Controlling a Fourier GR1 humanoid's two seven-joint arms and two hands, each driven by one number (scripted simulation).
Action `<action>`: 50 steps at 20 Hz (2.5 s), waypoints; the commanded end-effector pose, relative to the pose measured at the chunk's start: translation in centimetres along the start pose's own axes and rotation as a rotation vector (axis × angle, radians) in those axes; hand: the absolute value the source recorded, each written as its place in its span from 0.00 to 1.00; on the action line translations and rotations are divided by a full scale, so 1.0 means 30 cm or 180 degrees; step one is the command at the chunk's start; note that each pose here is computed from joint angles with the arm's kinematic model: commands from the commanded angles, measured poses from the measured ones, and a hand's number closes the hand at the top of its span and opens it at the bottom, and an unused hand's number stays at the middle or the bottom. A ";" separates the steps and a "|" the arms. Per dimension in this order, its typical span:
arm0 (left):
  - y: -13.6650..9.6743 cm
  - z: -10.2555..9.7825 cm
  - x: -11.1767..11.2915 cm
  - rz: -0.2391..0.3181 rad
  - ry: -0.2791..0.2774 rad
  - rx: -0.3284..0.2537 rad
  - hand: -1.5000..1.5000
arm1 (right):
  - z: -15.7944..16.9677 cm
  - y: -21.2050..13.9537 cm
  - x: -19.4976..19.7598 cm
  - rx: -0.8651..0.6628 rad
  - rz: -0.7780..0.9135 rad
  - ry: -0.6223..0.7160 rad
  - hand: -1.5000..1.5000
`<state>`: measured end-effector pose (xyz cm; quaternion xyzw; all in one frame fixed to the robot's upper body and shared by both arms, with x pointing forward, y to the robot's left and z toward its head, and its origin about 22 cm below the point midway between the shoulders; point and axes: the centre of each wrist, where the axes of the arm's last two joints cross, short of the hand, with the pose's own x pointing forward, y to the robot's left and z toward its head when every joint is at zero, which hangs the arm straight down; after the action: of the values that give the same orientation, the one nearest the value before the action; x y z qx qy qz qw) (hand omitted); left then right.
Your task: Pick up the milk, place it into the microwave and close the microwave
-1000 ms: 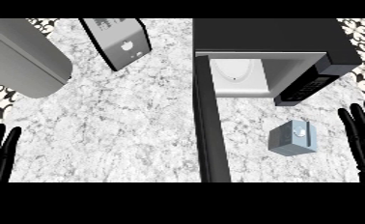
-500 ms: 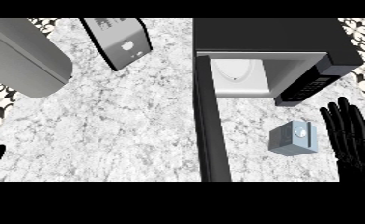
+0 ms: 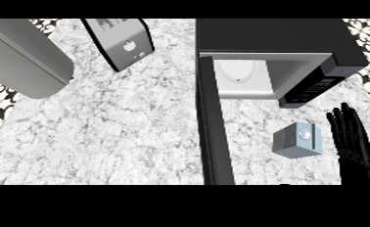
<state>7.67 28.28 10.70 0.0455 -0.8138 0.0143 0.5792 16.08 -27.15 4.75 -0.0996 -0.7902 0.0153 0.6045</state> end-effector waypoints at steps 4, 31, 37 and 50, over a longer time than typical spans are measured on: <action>0.001 0.020 0.040 0.0145 -0.0131 -0.0030 0.00 | -0.003 -0.097 -0.141 -0.0202 0.0101 0.0125 0.00; 0.083 0.044 0.061 0.0145 -0.0193 -0.0045 0.00 | 0.057 -0.110 -0.576 -0.0090 0.0297 0.0292 0.00; 0.055 0.074 0.099 0.0175 -0.0164 -0.0056 0.00 | 0.024 -0.130 -0.661 -0.0037 0.0188 0.0241 1.00; 0.058 0.101 0.048 0.0126 -0.0211 0.0007 0.00 | -0.068 -0.185 -0.674 0.0152 0.0215 -0.0317 1.00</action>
<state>4.90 30.33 9.86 0.0432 -0.8083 0.0164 0.5870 22.46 -34.77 -13.17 -0.1237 -0.7982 0.0576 0.5867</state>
